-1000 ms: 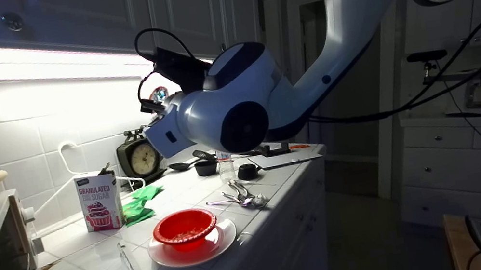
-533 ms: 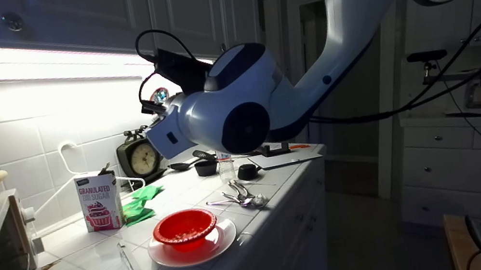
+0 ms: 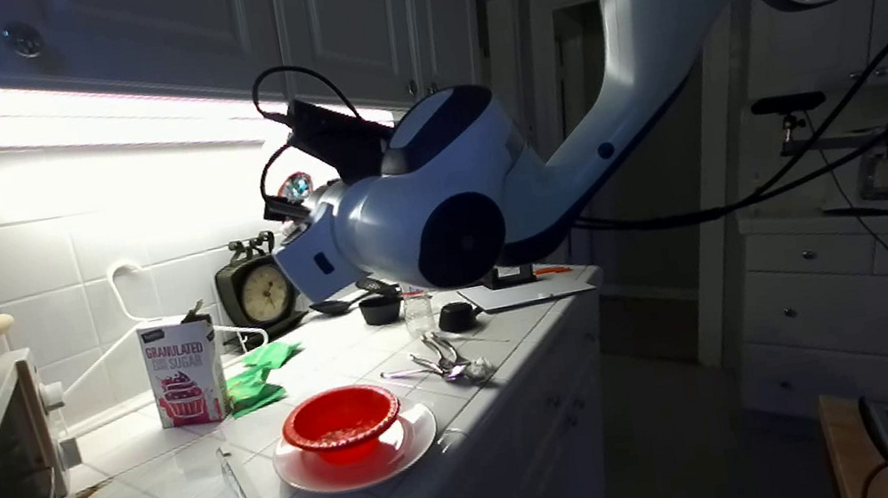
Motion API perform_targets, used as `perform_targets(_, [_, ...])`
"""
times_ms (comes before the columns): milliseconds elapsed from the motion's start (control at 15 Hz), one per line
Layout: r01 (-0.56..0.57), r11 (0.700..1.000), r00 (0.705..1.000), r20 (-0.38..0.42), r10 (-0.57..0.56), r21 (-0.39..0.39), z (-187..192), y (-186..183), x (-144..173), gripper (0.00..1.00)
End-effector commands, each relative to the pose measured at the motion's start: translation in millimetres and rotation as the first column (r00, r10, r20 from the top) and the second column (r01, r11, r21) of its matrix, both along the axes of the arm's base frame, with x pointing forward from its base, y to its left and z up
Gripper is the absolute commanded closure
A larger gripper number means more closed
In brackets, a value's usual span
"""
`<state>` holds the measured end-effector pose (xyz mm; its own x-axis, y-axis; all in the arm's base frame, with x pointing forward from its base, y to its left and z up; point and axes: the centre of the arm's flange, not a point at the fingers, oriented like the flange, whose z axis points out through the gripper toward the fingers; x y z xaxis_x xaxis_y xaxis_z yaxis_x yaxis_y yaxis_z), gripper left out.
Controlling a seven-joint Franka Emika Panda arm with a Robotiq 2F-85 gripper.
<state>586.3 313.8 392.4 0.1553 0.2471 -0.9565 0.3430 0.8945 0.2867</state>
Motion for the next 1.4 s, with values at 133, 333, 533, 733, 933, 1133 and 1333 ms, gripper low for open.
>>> perform_targets(133, [-0.027,1.0,0.998,-0.054,0.026,-0.014,0.5,-6.8,-10.4,0.98])
perform_targets(333, [-0.04,0.999,0.997,-0.071,0.038,-0.028,-2.2,-6.5,-11.2,0.98])
perform_targets(533, [-0.051,0.998,0.993,-0.111,0.048,-0.03,-5.1,-6.8,-10.1,0.98])
perform_targets(733, [-0.059,0.998,0.982,-0.182,0.058,0.0,-7.2,-11.4,-6.1,0.98])
perform_targets(933, [-0.049,0.998,0.961,-0.271,0.057,0.038,-10.5,-24.7,1.0,0.98])
perform_targets(1133, [-0.022,0.998,0.93,-0.365,0.045,0.067,-15.7,-41.0,8.5,0.98])
perform_targets(1333, [0.012,0.998,0.894,-0.447,0.018,0.064,-21.3,-59.1,14.1,0.98])
